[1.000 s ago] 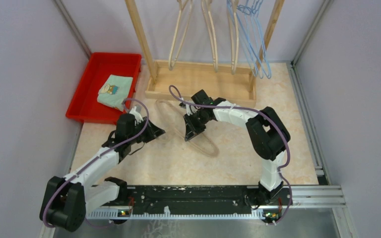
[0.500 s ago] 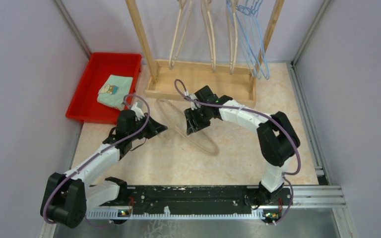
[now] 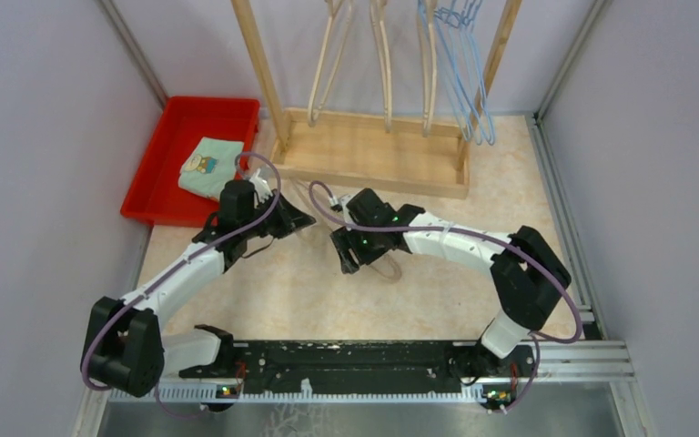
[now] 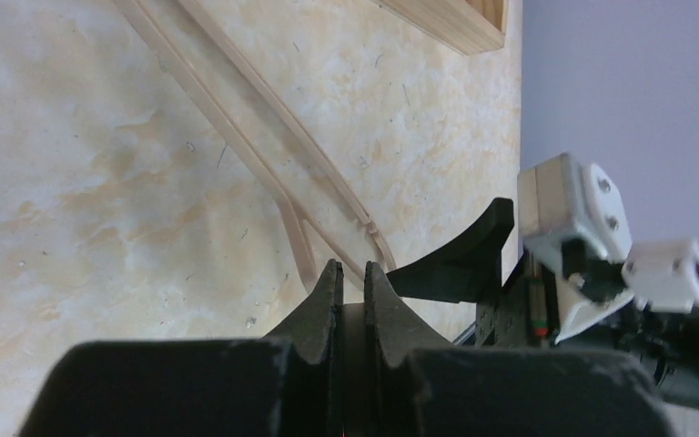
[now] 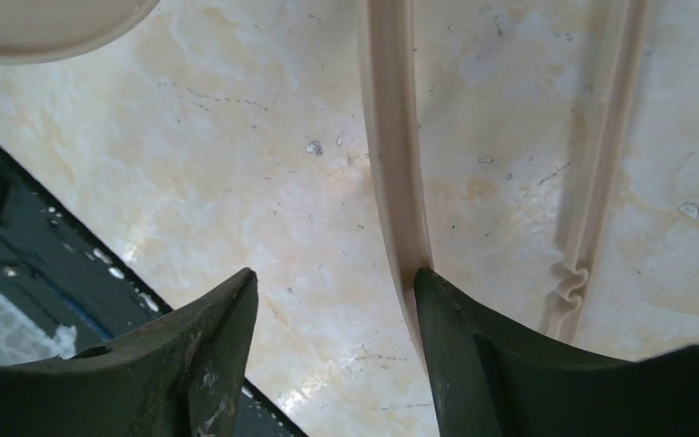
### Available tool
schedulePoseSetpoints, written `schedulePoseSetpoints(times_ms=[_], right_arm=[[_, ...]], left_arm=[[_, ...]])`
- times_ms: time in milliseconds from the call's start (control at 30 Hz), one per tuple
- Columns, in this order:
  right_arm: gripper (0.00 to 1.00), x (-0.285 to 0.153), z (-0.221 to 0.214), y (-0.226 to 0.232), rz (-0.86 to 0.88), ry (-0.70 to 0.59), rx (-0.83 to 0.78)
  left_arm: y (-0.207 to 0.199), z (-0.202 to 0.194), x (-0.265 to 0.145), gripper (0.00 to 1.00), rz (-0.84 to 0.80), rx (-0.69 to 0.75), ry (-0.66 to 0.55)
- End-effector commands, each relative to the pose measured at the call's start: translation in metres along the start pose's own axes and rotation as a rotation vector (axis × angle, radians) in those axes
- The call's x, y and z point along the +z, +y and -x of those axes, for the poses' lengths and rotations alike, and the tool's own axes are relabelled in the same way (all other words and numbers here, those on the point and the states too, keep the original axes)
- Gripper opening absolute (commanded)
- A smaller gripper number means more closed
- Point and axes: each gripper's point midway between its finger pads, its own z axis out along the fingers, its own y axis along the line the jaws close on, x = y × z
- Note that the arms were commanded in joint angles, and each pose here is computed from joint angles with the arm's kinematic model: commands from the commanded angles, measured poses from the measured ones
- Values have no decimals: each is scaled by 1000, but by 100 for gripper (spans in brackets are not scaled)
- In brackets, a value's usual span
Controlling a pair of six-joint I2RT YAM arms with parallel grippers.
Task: Organize the hangers
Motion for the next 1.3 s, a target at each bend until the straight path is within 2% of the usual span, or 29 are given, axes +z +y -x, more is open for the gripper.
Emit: schedulePoseSetpoints(times_ms=[0, 200, 333, 533, 733, 767, 800, 833, 867, 900, 1033, 1067, 1100, 1133, 1167, 1267], right_arm=[[65, 16, 2, -11, -173, -35, -96], [65, 15, -6, -65, -598, -56, -92], [65, 6, -14, -92, -774, -44, -89], [65, -12, -15, -112, -944, -74, -71], [63, -7, -4, -114, -965, -99, -97], [61, -5, -3, -114, -961, -100, -104], [54, -1, -2, -112, -946, -98, -111], [38, 2, -1, -111, -929, -95, -118], [14, 4, 0, -109, -913, -93, -120], [0, 7, -1, -107, -898, -88, -122], [0, 11, 2, -91, -774, -103, -128], [0, 9, 3, -84, -730, -116, -123], [0, 7, 3, -79, -693, -123, -117], [0, 3, 5, -70, -642, -135, -112], [0, -1, 5, -64, -607, -139, -109], [0, -14, 1, -51, -536, -137, -97]], left_arm=[[-18, 23, 4, 0, -36, 61, -43], [-25, 26, 5, 0, -49, 89, -26], [-28, 25, 3, 0, -59, 98, -18], [-32, 25, -4, 0, -66, 113, -18], [-34, 22, -8, 0, -76, 106, -20], [-33, 22, -8, 0, -75, 106, -18], [-32, 20, -8, 0, -74, 105, -16], [-32, 20, -8, 0, -74, 106, -14], [-32, 19, -8, 0, -76, 107, -13], [-32, 19, -9, 0, -77, 109, -13], [-36, 21, -12, 0, -86, 151, -11], [-35, 20, -12, 3, -76, 168, 3], [-34, 20, -13, 11, -60, 191, 17], [-34, 22, -15, 25, -50, 215, 26], [-37, 24, -19, 46, -47, 244, 29], [-52, 43, -34, 97, -39, 313, -36]])
